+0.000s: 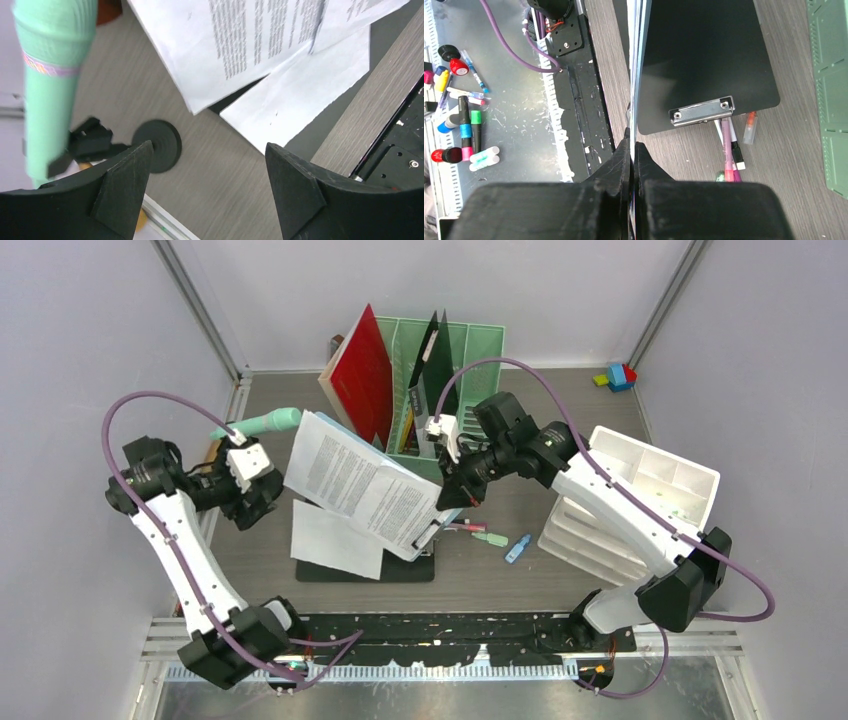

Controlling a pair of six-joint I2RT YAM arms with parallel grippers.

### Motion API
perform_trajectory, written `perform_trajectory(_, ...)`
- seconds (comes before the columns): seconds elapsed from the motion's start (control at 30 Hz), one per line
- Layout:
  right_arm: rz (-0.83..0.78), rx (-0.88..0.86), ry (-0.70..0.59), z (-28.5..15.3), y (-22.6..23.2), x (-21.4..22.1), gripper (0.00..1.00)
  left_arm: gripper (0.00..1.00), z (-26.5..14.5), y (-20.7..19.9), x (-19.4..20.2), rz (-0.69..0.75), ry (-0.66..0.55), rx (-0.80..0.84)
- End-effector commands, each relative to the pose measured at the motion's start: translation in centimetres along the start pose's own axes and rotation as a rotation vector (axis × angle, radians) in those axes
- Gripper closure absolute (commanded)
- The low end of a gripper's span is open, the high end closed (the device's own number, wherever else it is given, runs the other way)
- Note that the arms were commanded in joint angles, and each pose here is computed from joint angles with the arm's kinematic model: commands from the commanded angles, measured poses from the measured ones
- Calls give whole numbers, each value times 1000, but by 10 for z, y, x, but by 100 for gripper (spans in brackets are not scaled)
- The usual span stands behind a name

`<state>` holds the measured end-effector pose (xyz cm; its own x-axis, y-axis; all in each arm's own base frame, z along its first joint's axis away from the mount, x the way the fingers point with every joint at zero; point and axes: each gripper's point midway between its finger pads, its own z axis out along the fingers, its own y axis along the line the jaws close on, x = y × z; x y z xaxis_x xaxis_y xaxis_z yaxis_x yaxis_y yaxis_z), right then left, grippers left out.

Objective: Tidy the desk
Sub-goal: Pick up the folder from the center of the board.

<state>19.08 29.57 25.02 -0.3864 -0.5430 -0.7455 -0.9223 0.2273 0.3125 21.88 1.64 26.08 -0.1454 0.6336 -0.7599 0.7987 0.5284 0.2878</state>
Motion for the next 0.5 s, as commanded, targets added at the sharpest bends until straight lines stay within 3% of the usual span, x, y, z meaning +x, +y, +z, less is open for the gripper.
perform_trajectory(0.0, -35, 25, -59, -12, 4, -22, 100, 14, -9, -46, -47, -125, -69, 88)
perform_trajectory(0.2, -25, 62, -11, -3, -9, -5, 100, 11, 0, -53, -48, -73, -99, 62)
perform_trajectory(0.47, 21, -21, 40, 18, -1, 10, 99, 6, 7, -53, -58, -62, -138, 67)
